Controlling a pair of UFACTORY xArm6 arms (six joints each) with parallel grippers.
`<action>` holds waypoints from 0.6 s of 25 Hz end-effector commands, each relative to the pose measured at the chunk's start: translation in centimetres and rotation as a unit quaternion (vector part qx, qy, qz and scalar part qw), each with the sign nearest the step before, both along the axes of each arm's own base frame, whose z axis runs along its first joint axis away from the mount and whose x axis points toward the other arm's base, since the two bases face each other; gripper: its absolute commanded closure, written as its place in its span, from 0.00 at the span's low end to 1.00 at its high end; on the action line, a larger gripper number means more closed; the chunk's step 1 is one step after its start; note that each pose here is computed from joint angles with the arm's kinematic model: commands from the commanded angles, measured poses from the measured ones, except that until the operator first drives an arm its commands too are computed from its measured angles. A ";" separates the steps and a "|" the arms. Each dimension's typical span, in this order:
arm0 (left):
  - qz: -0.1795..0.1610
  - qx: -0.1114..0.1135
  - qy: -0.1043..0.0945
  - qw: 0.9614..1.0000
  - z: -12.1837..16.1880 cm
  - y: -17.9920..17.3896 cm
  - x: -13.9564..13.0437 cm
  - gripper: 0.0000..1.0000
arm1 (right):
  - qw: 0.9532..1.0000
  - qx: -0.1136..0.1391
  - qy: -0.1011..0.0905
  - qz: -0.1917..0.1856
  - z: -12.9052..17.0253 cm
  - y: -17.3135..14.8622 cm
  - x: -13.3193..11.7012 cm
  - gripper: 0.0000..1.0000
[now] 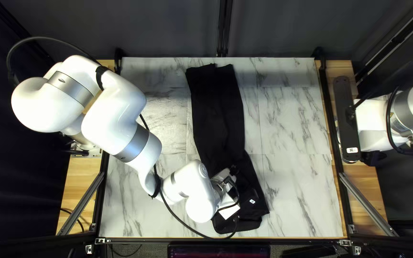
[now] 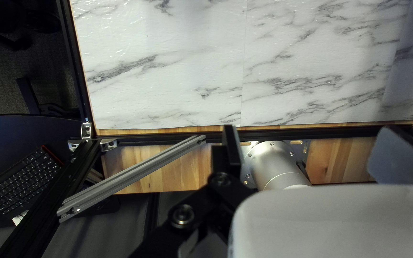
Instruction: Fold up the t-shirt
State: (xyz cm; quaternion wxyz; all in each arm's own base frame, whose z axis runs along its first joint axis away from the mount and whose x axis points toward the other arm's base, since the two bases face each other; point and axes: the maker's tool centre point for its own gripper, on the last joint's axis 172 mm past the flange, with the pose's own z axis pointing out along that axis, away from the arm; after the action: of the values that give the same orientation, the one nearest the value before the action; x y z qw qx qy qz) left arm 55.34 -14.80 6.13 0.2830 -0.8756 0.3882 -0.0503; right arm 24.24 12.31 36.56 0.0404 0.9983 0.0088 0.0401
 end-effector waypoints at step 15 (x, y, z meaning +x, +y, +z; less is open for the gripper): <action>-0.016 0.002 -0.022 1.000 1.1 -0.6 1.1 0.00 | 1.000 0.000 0.000 0.000 0.0 0.0 0.0 0.00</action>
State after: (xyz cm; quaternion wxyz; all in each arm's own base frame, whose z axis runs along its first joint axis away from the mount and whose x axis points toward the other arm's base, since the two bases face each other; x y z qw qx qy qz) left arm 56.40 -15.45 6.68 0.2881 -0.8700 0.3934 -0.0735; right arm 24.24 12.31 36.56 0.0404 0.9983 0.0088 0.0401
